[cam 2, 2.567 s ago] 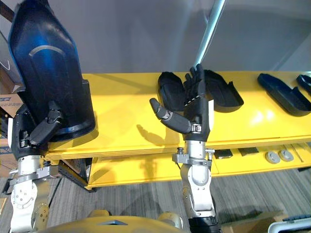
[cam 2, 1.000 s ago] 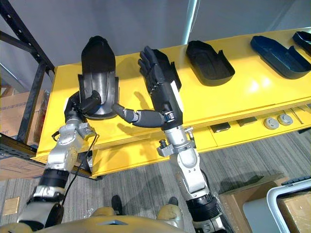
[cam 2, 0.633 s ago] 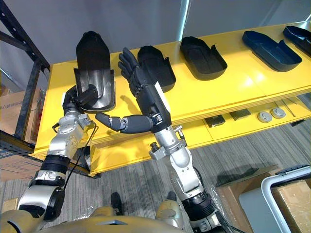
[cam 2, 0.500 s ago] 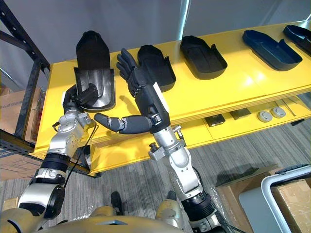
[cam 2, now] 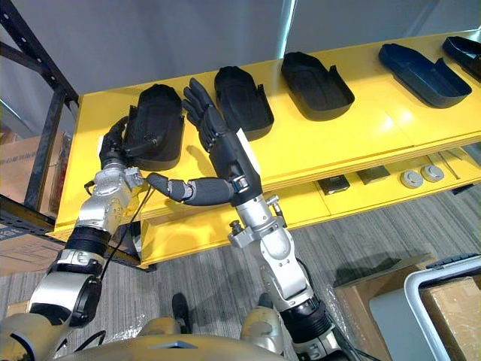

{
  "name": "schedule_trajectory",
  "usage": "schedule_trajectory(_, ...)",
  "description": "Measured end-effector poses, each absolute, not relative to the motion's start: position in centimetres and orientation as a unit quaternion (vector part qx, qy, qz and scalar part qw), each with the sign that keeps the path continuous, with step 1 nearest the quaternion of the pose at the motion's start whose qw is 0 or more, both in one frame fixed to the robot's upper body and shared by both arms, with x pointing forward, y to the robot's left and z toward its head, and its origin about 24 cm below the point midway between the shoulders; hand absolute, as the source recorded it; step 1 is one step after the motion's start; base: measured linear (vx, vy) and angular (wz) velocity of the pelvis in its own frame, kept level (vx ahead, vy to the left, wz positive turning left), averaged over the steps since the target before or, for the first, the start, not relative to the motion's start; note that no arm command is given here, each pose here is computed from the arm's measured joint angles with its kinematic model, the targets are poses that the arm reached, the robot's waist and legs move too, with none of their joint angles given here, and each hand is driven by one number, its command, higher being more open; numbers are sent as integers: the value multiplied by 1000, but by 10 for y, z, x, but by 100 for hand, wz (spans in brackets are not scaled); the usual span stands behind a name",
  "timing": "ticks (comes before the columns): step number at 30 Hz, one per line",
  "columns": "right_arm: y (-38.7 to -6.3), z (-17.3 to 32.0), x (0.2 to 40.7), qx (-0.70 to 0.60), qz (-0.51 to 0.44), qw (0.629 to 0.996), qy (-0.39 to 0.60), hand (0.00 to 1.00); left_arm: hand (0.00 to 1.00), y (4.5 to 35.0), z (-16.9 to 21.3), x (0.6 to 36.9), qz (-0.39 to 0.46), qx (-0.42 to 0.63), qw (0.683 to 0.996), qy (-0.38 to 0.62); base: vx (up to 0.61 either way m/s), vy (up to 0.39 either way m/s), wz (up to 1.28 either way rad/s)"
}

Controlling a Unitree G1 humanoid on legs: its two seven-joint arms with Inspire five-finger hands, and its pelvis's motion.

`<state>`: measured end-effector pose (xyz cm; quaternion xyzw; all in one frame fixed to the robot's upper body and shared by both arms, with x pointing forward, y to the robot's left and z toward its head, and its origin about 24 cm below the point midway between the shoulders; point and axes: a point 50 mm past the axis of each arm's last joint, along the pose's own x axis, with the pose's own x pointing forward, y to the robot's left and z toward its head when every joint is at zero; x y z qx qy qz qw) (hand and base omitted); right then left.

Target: Walk over and take three plastic housings, then place them on the shelf

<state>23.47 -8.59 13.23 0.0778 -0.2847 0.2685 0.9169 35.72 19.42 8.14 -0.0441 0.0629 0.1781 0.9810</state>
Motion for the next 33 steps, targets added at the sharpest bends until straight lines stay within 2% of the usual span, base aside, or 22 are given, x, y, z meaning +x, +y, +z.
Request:
schedule_trajectory(12,-87,123,230,75,259,925,-269,100,100,196,80,353,198,-41,978,56,1,0,0)
schedule_trajectory(18,-88,116,231,37,245,938,-243,100,100,208,82,340,225,-13,974,35,4,-1,0)
schedule_trajectory(33,-158,104,263,-23,108,980,-167,100,100,232,96,301,242,37,970,-6,-3,-1,9)
